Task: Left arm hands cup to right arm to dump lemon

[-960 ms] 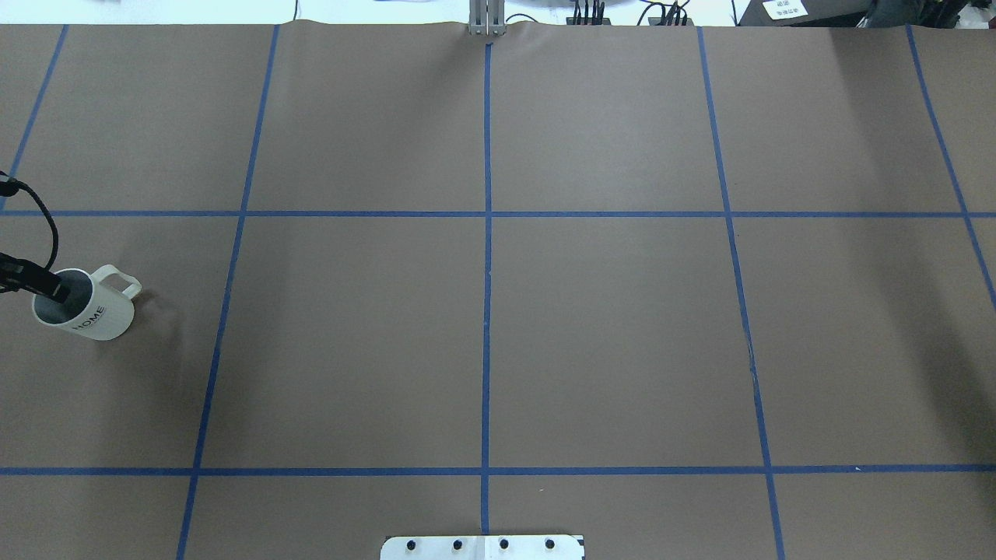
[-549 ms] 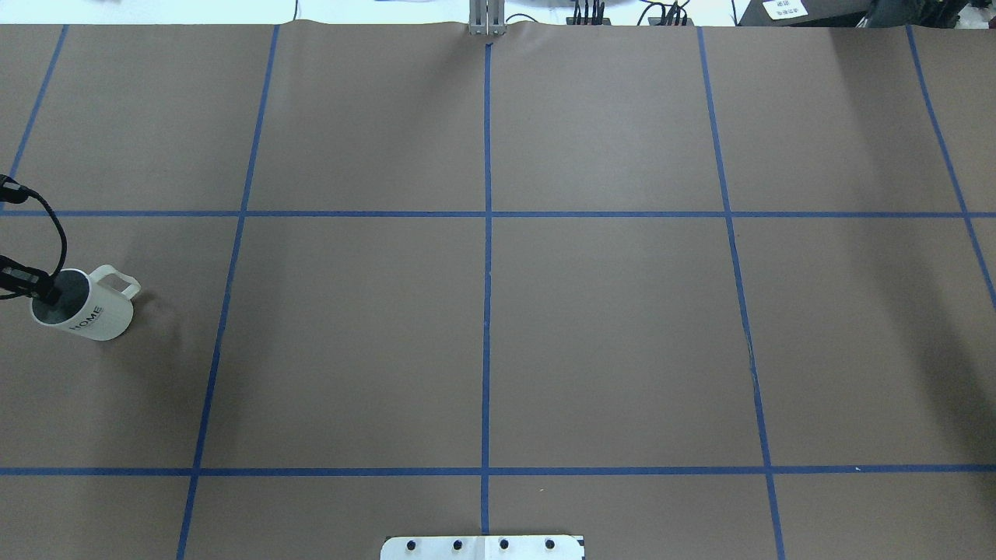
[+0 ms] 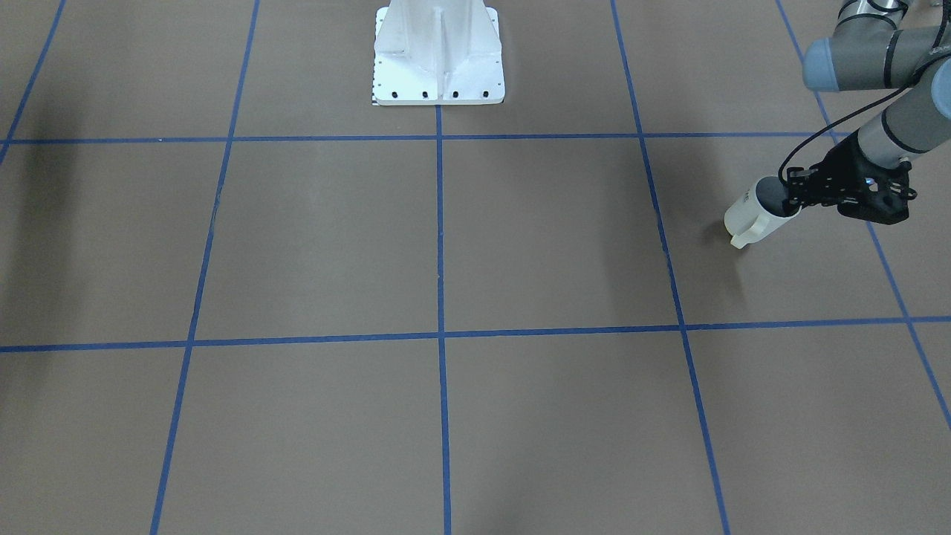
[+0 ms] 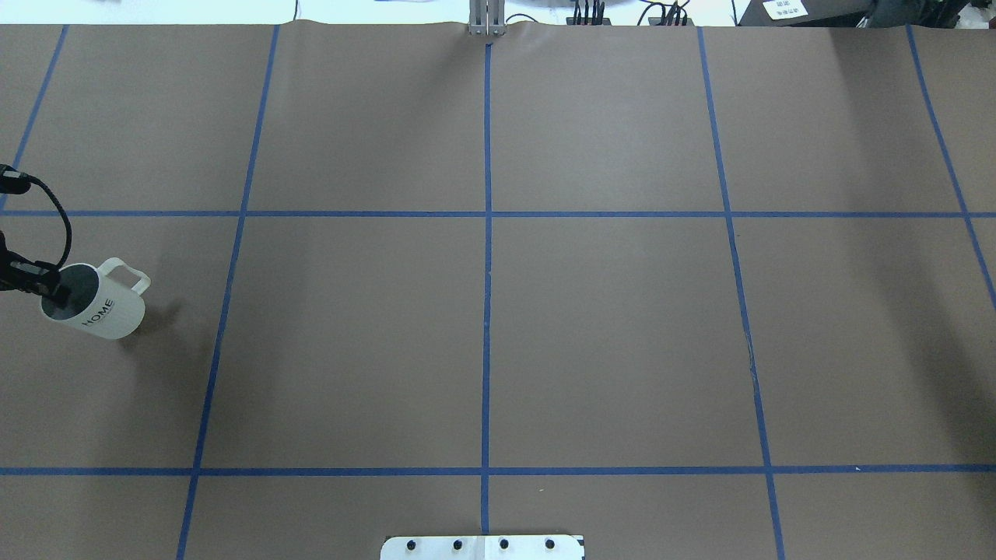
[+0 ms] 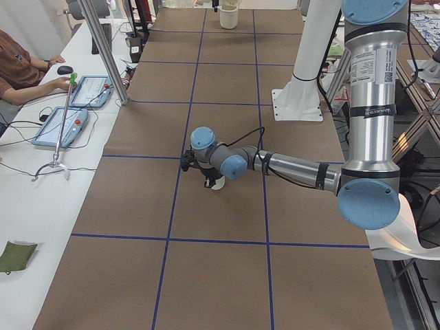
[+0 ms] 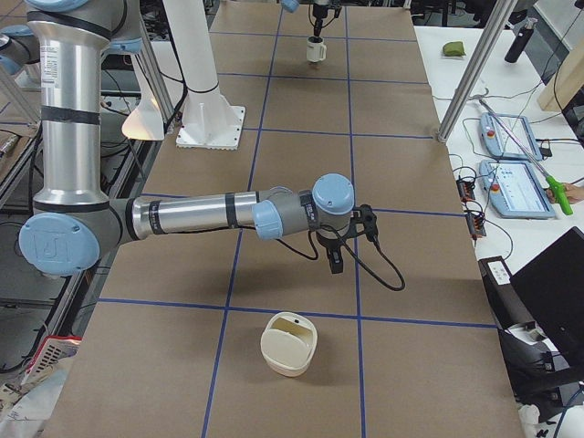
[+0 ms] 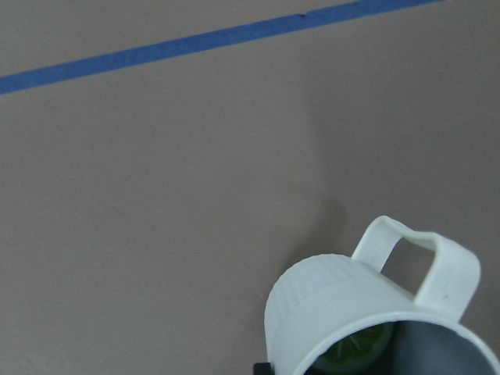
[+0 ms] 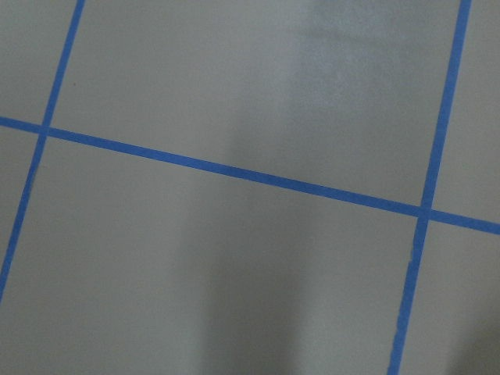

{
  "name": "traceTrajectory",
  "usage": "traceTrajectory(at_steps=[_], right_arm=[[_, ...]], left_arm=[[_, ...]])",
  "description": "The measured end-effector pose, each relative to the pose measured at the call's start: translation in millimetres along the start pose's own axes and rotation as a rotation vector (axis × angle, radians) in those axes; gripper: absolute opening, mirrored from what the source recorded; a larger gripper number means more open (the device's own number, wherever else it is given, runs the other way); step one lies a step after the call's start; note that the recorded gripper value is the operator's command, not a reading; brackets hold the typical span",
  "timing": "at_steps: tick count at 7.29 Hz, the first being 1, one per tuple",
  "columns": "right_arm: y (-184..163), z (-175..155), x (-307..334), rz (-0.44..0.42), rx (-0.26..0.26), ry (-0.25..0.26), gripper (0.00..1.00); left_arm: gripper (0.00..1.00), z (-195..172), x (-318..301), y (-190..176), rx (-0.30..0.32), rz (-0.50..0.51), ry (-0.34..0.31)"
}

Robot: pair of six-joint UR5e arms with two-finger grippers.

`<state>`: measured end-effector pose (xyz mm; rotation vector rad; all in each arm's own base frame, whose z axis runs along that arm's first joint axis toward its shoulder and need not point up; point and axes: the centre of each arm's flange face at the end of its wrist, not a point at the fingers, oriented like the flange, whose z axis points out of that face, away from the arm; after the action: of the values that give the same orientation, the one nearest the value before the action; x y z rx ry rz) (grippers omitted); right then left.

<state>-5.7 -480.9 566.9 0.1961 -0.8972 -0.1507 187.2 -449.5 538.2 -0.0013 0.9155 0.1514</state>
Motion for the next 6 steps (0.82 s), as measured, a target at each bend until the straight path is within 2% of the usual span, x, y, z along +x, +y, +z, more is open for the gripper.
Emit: traceTrajectory(at_steps=[2,4,6], right_arm=[[-8.3,14.2,-31.1,-0.026,0.06,-0.035,1.0],[-28.6,35.1,-99.2,-0.048,0.152,-0.093,1.0],[-53.1,57.8,-179.7,-0.023,0.31,-0.122,1.0]], left_arm=[[0.0,-37.8,61.7,-22.0,0.01,-0.125,0.036],[0.0,-73.1,143.0,-63.4,0.01,-0.181,0.045],[0.0,-91.9,239.0,-91.5,-0.008,-0.244,0.06]])
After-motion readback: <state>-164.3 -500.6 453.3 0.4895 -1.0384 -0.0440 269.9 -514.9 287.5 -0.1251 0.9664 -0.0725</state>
